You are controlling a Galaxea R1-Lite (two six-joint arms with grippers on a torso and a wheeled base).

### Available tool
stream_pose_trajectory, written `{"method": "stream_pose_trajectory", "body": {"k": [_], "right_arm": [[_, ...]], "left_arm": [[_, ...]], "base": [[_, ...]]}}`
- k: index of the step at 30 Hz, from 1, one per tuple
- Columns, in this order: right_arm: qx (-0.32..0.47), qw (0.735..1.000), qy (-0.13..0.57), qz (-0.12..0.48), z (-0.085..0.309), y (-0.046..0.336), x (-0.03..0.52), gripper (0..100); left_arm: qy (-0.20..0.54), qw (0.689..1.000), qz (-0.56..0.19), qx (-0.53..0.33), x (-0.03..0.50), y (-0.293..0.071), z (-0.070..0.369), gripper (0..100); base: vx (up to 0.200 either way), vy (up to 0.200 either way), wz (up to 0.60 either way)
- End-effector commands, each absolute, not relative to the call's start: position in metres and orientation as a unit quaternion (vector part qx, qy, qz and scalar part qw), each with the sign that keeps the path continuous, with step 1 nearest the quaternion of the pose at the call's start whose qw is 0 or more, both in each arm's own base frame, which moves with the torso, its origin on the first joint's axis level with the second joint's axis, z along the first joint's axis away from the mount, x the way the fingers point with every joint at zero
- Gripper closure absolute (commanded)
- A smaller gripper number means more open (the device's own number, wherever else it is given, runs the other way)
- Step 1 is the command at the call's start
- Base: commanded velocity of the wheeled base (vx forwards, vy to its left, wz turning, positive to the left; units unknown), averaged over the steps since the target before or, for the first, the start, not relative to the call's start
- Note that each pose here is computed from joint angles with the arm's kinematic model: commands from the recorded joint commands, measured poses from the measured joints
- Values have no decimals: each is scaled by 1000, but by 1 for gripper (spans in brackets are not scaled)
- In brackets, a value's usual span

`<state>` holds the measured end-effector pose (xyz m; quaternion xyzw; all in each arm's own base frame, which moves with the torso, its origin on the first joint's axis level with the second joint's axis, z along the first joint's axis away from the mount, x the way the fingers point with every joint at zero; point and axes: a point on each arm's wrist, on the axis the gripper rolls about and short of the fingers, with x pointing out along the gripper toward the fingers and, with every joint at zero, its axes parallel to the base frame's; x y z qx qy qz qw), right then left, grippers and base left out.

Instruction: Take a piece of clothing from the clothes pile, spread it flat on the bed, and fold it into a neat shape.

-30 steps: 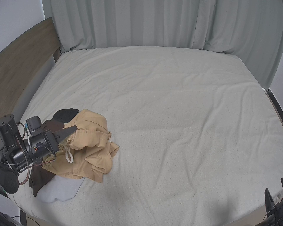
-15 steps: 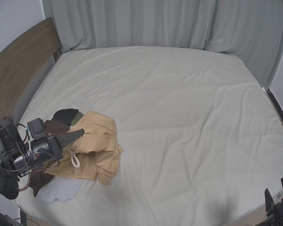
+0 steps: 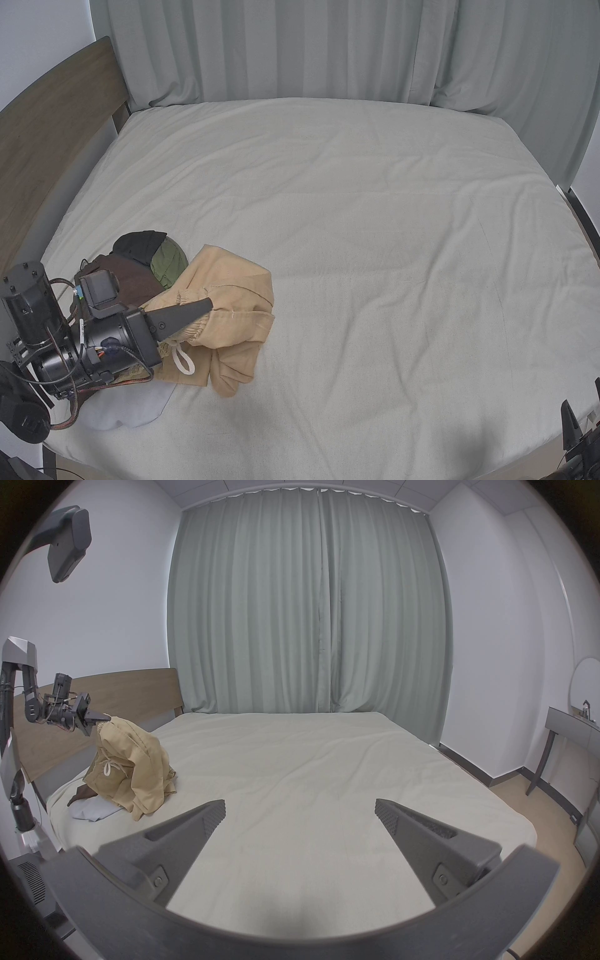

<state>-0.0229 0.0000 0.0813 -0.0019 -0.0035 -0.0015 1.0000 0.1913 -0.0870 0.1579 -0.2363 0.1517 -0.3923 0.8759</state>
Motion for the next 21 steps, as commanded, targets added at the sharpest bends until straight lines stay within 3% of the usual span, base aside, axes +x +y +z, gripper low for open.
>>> {"method": "stream_pose_trajectory", "body": {"k": [1, 6, 21], "right_arm": [[-2, 1000, -3, -2, 76, 0, -23, 0], [-2, 1000, -3, -2, 76, 0, -23, 0], [-2, 1000, -3, -2, 76, 0, -23, 0]], "left_arm": [[152, 861, -399, -277, 188, -108, 165, 100], [126, 841, -411, -328, 182, -125, 178, 100], [67, 834, -351, -421, 178, -160, 204, 100]], "base": [[0, 0, 0], [0, 0, 0], [0, 0, 0]]}}
